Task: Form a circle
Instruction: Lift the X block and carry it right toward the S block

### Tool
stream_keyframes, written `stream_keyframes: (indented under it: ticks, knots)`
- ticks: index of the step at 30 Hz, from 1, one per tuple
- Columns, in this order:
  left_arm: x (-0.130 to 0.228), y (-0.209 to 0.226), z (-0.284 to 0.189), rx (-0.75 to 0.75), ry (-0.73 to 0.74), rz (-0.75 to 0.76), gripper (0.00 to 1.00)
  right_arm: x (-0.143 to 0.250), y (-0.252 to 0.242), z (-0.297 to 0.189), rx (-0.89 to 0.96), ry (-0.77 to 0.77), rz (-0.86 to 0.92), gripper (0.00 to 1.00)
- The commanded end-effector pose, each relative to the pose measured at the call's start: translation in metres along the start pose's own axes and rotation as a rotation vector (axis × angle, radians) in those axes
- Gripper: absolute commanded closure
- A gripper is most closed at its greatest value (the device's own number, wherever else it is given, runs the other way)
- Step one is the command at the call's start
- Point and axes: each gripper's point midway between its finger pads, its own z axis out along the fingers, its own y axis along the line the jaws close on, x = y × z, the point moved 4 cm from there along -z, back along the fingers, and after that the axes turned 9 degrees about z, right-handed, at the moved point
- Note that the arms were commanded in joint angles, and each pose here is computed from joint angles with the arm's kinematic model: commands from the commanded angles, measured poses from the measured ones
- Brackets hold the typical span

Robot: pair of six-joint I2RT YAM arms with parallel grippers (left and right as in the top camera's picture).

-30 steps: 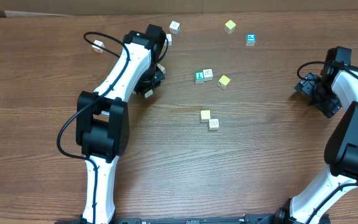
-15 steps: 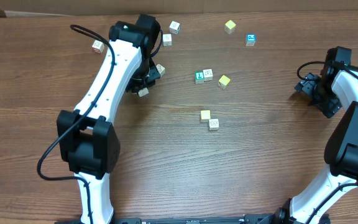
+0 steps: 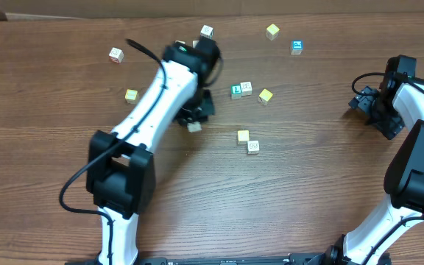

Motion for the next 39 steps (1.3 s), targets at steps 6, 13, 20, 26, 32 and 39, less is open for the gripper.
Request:
stream_keyframes:
  ticks: [6,13,20,26,32,39]
  knots:
    - [0.024,-0.038,0.018,0.014,-0.014,-0.003,0.76,-0.003,0.001,-0.009,-0.014,-0.022,0.006,0.00]
    - [0.034,-0.050,0.043,0.017,-0.021,0.009,0.76,-0.003,0.001,-0.009,-0.014,-0.022,0.006,0.00]
    - [0.033,-0.055,0.063,0.039,-0.048,0.016,0.73,-0.003,0.001,-0.009,-0.014,-0.022,0.006,0.00]
    - [0.032,-0.056,0.063,0.041,-0.054,0.017,0.69,-0.003,0.001,-0.009,-0.014,-0.022,0.006,0.00]
    - [0.033,-0.055,0.063,0.039,-0.051,0.017,0.55,-0.003,0.001,-0.009,-0.014,-0.022,0.006,0.00]
    - [0.029,-0.051,0.063,0.007,-0.078,0.015,0.53,-0.003,0.001,-0.009,-0.014,-0.022,0.006,0.00]
